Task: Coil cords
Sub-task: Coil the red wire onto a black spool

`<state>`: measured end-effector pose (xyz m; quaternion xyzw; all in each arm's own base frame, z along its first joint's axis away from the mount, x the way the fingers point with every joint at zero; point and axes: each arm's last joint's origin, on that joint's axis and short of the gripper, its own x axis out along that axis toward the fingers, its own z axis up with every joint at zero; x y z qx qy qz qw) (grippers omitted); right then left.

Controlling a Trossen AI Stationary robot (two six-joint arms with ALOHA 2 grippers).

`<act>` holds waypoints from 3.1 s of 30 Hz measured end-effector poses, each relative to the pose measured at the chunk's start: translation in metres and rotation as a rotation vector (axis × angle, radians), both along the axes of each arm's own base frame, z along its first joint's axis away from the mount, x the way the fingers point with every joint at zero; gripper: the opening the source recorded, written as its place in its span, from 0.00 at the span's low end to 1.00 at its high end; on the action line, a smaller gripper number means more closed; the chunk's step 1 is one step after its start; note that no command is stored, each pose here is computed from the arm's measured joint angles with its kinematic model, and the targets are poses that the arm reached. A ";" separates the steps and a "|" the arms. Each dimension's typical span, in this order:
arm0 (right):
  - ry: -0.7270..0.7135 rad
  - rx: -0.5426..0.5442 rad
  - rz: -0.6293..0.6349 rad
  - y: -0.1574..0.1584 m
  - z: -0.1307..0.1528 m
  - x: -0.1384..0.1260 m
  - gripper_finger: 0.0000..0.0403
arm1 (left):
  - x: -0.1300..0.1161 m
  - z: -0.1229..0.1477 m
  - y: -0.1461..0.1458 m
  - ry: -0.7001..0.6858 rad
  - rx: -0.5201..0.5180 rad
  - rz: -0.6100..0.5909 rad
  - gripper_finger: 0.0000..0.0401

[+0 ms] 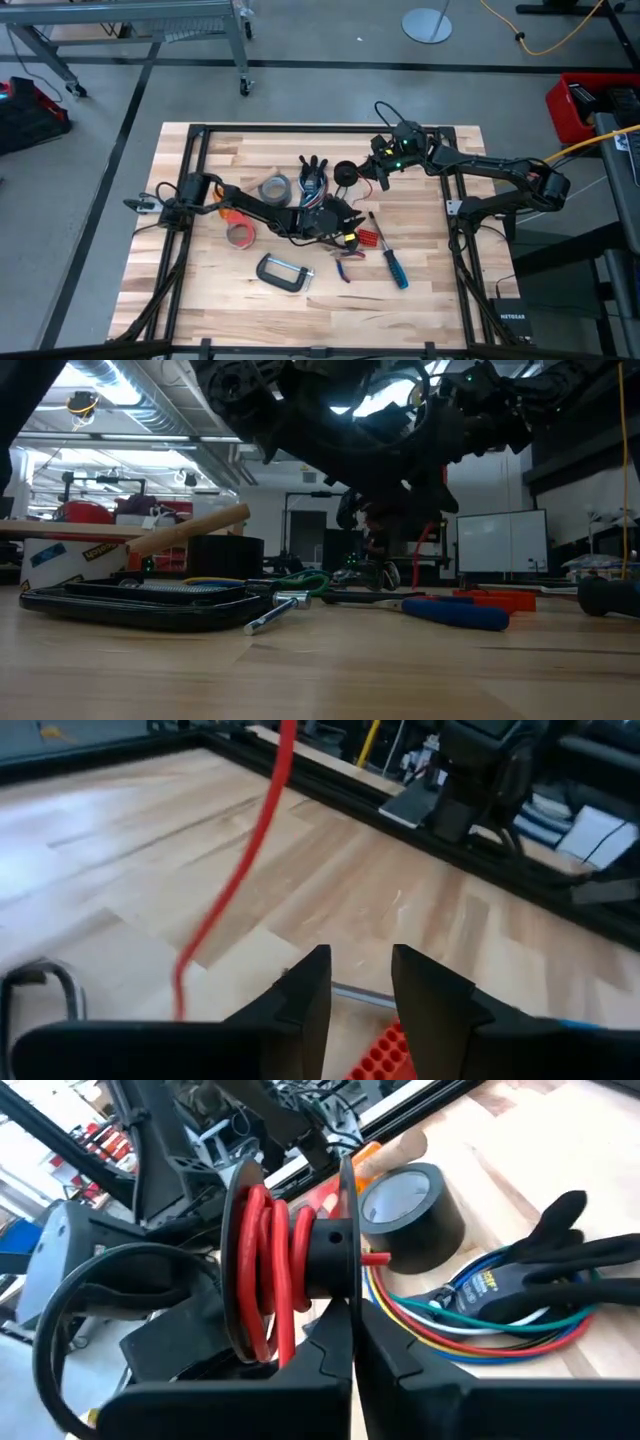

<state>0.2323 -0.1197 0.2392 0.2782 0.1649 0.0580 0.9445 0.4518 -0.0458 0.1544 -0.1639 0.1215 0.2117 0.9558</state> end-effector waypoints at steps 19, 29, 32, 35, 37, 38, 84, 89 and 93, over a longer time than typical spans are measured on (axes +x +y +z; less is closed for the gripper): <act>-0.019 0.054 0.106 0.003 0.001 -0.001 0.00 | -0.003 0.000 -0.009 0.104 0.258 -0.002 0.25; -0.019 0.083 0.113 0.004 0.002 -0.001 0.00 | -0.003 0.000 -0.005 0.102 0.259 0.041 0.25; -0.049 0.073 0.111 0.003 0.005 0.000 0.00 | -0.003 0.000 -0.005 0.103 0.260 0.040 0.25; -0.083 0.076 0.105 0.002 0.009 0.002 0.00 | -0.003 0.000 -0.005 0.101 0.258 0.041 0.25; -0.108 0.069 0.104 0.002 0.012 0.002 0.00 | -0.003 0.000 -0.004 0.104 0.262 0.039 0.25; -0.115 0.073 0.102 0.002 0.013 0.003 0.00 | -0.003 0.000 -0.004 0.104 0.262 0.040 0.25; -0.093 0.107 0.150 0.003 0.011 0.001 0.00 | -0.001 0.011 -0.002 0.027 0.303 0.113 0.25; -0.094 0.106 0.150 0.003 0.011 0.001 0.00 | 0.000 0.010 -0.002 0.028 0.297 0.094 0.25; -0.105 0.098 0.151 0.003 0.012 0.002 0.00 | -0.001 0.009 -0.002 0.044 0.298 0.089 0.25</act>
